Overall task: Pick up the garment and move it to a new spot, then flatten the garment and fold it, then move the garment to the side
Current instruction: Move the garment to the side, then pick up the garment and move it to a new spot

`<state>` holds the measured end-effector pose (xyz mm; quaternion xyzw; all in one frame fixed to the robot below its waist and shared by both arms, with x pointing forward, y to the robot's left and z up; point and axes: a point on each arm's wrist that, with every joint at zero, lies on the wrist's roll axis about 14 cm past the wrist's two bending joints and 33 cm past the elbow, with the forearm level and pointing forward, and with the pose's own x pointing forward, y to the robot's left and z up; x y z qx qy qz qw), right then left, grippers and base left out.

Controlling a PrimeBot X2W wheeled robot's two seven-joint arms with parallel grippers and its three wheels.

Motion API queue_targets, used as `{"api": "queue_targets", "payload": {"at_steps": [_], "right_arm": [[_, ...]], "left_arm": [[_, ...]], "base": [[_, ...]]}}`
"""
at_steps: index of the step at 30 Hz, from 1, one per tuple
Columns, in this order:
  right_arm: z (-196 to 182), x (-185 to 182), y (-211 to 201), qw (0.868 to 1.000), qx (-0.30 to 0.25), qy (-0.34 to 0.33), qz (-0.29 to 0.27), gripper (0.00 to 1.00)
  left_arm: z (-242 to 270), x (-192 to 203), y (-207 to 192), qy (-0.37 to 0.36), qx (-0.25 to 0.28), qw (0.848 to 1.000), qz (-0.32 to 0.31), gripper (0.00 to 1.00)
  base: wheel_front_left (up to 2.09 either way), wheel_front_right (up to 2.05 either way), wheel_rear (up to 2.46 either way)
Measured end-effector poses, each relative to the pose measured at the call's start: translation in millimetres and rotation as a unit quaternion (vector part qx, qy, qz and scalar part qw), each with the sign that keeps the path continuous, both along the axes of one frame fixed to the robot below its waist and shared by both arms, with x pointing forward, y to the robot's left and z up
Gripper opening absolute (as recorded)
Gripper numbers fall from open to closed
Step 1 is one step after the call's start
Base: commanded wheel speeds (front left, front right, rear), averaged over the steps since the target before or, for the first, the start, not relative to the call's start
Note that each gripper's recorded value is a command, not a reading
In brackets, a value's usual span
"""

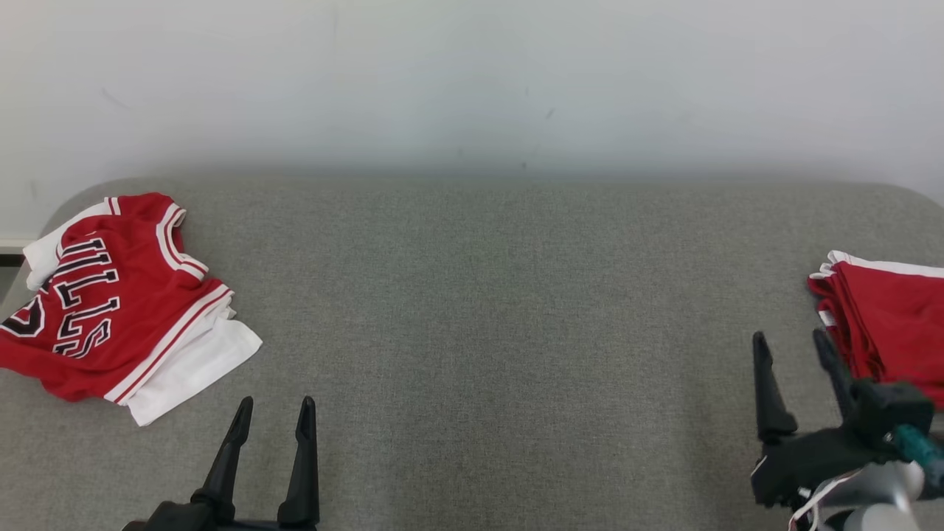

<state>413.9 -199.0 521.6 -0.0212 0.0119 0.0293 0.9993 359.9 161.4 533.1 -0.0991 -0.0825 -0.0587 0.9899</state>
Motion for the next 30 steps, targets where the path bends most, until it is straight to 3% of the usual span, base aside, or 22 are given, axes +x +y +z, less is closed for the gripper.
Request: {"api": "queue_targets", "payload": {"at_steps": [13, 30], "right_arm": [[-35.1, -40.7, 29.3, 0.999, 0.042, 0.024, 0.020, 1.00], [-36.7, -46.2, 28.8, 0.997, 0.069, 0.024, 0.015, 1.00]], "left_arm": [[-12.5, -12.7, 7.0, 0.019, -0.013, 1.000, 0.014, 1.00], [-17.8, -10.8, 4.2, 0.028, -0.026, 0.999, 0.010, 1.00]], "base": [[0.00, 0.00, 0.00], [0.00, 0.00, 0.00]]}}
